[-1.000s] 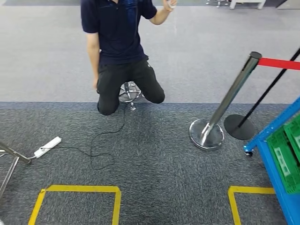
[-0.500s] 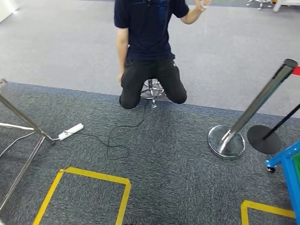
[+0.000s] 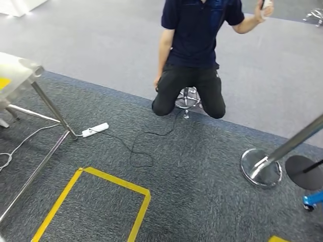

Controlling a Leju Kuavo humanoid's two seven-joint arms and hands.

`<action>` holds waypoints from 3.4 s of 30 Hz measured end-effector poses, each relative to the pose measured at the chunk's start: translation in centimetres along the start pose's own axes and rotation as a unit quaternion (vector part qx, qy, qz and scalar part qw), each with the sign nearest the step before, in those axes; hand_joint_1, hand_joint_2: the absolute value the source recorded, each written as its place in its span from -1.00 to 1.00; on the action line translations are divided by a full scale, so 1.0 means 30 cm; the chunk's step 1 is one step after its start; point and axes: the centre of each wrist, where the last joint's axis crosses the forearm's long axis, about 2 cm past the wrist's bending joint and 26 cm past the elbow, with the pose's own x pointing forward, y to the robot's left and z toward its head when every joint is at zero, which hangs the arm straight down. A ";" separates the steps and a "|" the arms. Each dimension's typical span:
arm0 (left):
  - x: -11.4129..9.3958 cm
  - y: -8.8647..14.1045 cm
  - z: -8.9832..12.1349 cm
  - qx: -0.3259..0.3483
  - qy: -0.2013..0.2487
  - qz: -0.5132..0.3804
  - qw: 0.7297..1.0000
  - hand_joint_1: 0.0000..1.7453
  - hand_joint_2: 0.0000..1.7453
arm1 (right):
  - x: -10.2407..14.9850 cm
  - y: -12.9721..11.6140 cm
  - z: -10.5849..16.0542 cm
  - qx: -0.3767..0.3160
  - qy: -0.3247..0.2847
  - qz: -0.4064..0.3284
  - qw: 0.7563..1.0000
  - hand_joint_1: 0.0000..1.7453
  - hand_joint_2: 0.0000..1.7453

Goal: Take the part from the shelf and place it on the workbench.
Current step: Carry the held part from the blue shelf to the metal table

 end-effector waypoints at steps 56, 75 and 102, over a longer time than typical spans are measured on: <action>0.003 -0.101 -0.020 -0.011 0.001 0.032 0.999 1.00 1.00 | -0.002 0.003 0.001 -0.020 0.000 -0.058 0.998 -1.00 1.00; 0.001 -0.192 -0.045 -0.010 -0.009 0.061 0.998 1.00 1.00 | -0.052 -0.014 0.011 -0.064 0.026 -0.169 0.983 -1.00 1.00; -0.025 -0.104 0.013 -0.029 0.014 0.039 0.999 1.00 1.00 | -0.010 -0.023 0.000 -0.049 -0.028 -0.125 0.991 -1.00 1.00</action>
